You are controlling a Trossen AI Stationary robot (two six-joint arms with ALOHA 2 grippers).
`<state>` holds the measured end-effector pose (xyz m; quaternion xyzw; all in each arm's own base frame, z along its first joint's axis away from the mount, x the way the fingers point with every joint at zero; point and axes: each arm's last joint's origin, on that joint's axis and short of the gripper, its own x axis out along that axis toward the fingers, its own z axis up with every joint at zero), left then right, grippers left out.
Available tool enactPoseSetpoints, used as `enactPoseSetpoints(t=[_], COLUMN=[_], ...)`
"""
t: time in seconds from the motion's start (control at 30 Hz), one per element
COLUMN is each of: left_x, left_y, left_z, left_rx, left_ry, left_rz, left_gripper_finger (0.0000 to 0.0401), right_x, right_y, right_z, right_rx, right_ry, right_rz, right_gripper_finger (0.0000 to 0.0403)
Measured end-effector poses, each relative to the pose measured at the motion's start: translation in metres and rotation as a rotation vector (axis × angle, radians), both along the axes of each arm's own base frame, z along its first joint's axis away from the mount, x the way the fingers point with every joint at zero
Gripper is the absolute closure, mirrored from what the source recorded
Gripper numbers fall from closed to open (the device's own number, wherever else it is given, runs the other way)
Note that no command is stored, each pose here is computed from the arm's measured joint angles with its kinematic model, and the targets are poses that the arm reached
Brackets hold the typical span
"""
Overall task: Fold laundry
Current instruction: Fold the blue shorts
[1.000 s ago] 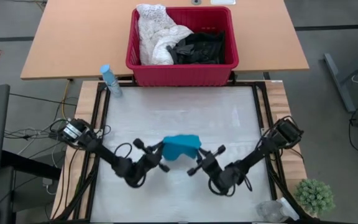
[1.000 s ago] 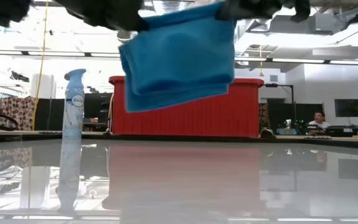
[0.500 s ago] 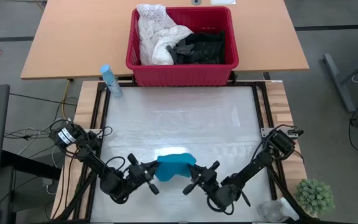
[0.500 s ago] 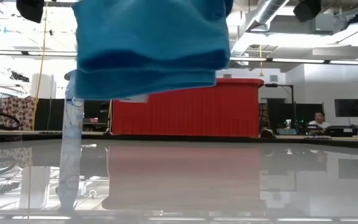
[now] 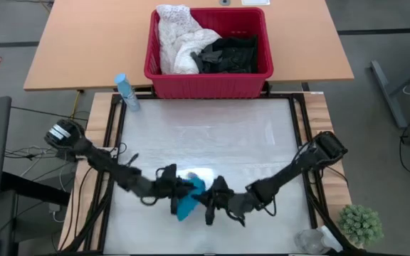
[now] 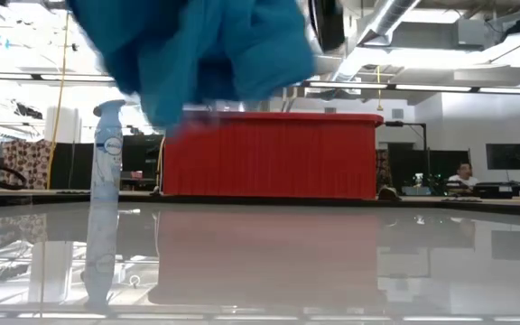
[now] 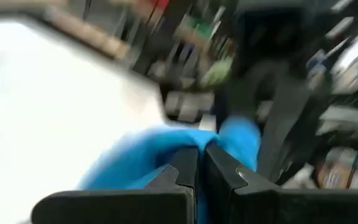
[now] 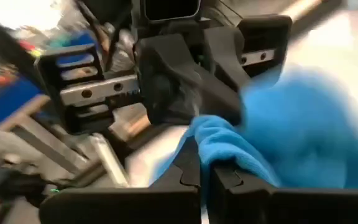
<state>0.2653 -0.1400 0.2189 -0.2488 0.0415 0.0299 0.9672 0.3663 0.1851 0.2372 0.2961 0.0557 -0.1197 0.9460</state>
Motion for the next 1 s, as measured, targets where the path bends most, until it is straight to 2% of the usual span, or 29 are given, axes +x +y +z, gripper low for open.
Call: enactPoseSetpoints(t=[0.07,0.17,0.33,0.5,0.7,0.87,1.0], left_x=[-0.005,-0.015,-0.017,-0.01,-0.009,-0.017,-0.023], left_y=[0.005,0.009,0.016,0.023,0.03,0.02,0.009], left_z=[0.004,0.012,-0.005,-0.022,-0.015,-0.012,-0.014], left_rx=[-0.003,-0.056,-0.133,-0.208,-0.232,-0.272,-0.434], left_ry=[0.041,0.074,0.213,0.316,0.311,0.329,0.382], left_rz=[0.003,0.056,0.138,0.131,0.084,0.033,-0.024], left_gripper_finger=[0.0401,0.0401,0.0401,0.0401,0.0401,0.0401,0.0401], right_x=[-0.007,-0.017,-0.02,-0.015,-0.008,-0.016,-0.031], right_y=[-0.002,-0.006,-0.015,-0.034,-0.05,-0.033,-0.009], right_z=[0.003,0.002,-0.014,-0.023,-0.02,-0.022,-0.026], right_rx=[-0.013,0.042,0.106,0.173,0.198,0.273,0.368], right_ry=[0.057,0.15,0.252,0.311,0.326,0.365,0.409], right_rz=[-0.019,-0.069,-0.148,-0.193,-0.165,-0.102,-0.073], right_gripper_finger=[0.0381,0.0381,0.0381,0.0381,0.0382,0.0382,0.0382])
